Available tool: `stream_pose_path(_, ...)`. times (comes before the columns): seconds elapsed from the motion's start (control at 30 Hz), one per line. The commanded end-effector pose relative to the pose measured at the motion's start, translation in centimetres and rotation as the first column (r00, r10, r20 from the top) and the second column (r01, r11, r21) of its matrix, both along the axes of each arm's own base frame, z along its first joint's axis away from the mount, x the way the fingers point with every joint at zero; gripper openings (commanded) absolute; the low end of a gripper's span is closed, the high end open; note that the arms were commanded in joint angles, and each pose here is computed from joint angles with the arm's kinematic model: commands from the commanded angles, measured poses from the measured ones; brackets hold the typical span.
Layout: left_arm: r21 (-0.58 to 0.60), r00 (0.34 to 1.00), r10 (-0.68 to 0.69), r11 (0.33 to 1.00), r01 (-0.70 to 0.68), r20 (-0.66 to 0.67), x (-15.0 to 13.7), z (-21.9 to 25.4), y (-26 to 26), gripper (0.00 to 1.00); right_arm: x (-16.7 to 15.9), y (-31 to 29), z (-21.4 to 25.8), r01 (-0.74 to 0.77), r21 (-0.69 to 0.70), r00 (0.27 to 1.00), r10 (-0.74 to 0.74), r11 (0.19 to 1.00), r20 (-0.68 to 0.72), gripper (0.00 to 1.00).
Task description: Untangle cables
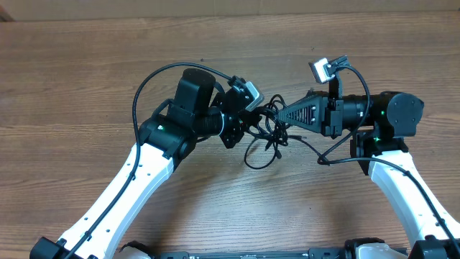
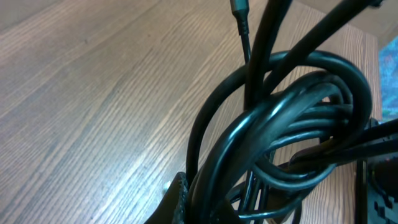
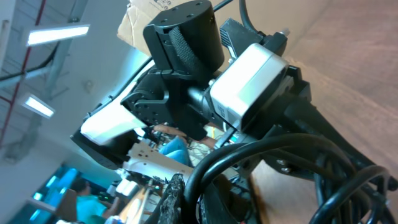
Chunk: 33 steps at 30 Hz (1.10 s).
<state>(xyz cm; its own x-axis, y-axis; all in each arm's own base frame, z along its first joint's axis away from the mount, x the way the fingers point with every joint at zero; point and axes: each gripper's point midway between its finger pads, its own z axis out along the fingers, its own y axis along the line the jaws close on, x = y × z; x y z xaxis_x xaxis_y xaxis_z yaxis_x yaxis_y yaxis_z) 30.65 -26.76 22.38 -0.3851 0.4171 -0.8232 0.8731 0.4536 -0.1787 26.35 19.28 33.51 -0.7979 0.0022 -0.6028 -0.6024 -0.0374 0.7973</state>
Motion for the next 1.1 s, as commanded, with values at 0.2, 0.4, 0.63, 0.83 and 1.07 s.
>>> stream_pose_path(0.2,0.174,1.000,-0.028,0.984,0.030,-0.009,-0.3,-4.2,1.8,0.04,1.1,-0.1,2.9,0.098,0.074,0.989,-0.089,0.992,-0.120,0.04)
stream_pose_path(0.4,0.240,0.992,-0.125,0.964,0.116,0.021,-1.4,-5.1,2.4,0.04,2.7,-0.4,3.8,0.185,0.130,0.969,-0.158,0.974,-0.192,0.04)
stream_pose_path(0.63,0.280,0.976,-0.204,0.944,0.177,0.071,-1.7,-5.4,2.5,0.04,6.1,-1.1,2.9,0.343,0.141,0.891,-0.274,0.929,-0.362,0.04)
stream_pose_path(0.83,0.303,0.965,-0.247,0.929,0.211,0.088,-2.0,-5.6,2.7,0.04,9.7,-2.5,0.7,0.524,0.090,0.745,-0.405,0.847,-0.530,0.04)
stream_pose_path(1.07,0.288,0.951,-0.297,0.921,0.263,0.083,-2.9,-5.5,2.4,0.04,12.6,-4.4,-2.1,0.677,-0.001,0.583,-0.538,0.736,-0.609,0.04)
